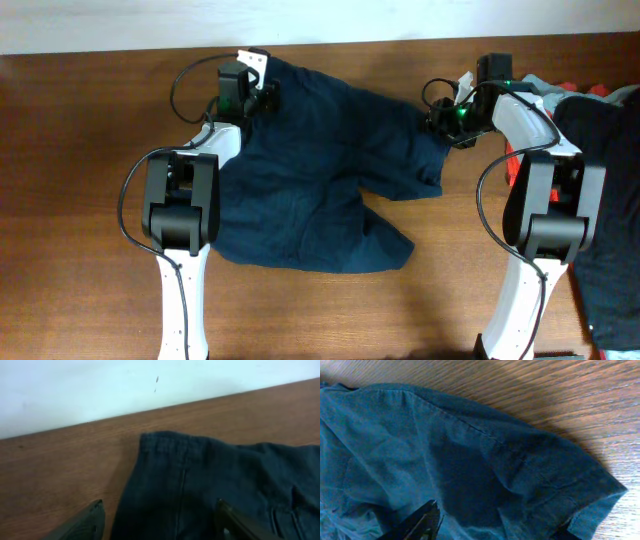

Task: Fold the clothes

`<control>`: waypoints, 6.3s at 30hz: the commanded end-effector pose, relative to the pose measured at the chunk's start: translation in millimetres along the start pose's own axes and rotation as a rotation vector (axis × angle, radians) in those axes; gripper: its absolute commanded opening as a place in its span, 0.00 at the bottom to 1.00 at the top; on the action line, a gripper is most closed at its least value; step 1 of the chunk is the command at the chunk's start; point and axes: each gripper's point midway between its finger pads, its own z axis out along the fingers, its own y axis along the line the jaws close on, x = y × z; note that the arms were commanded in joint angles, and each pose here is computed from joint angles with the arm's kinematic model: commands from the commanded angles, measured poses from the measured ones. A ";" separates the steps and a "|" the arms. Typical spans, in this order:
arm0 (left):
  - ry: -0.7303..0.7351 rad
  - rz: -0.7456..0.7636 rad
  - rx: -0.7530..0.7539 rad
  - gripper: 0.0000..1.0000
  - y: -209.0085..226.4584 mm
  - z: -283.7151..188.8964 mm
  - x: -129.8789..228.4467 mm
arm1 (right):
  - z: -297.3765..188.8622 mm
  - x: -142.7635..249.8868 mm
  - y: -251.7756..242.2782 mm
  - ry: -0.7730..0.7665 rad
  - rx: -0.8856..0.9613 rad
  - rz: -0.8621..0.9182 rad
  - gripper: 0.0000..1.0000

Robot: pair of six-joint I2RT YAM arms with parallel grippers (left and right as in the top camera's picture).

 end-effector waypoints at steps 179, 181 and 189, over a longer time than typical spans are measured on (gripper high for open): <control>0.344 -0.221 -0.051 0.00 19.8 -274.8 -163.9 | -286.2 32.0 108.0 -0.224 0.165 -0.520 0.04; 0.474 -0.244 -0.045 0.01 18.5 -258.1 -127.4 | -262.3 40.7 92.6 -0.124 0.172 -0.481 0.04; 0.751 -0.284 -0.037 0.01 13.1 -245.9 -55.1 | -205.2 76.0 51.3 0.118 0.187 -0.380 0.04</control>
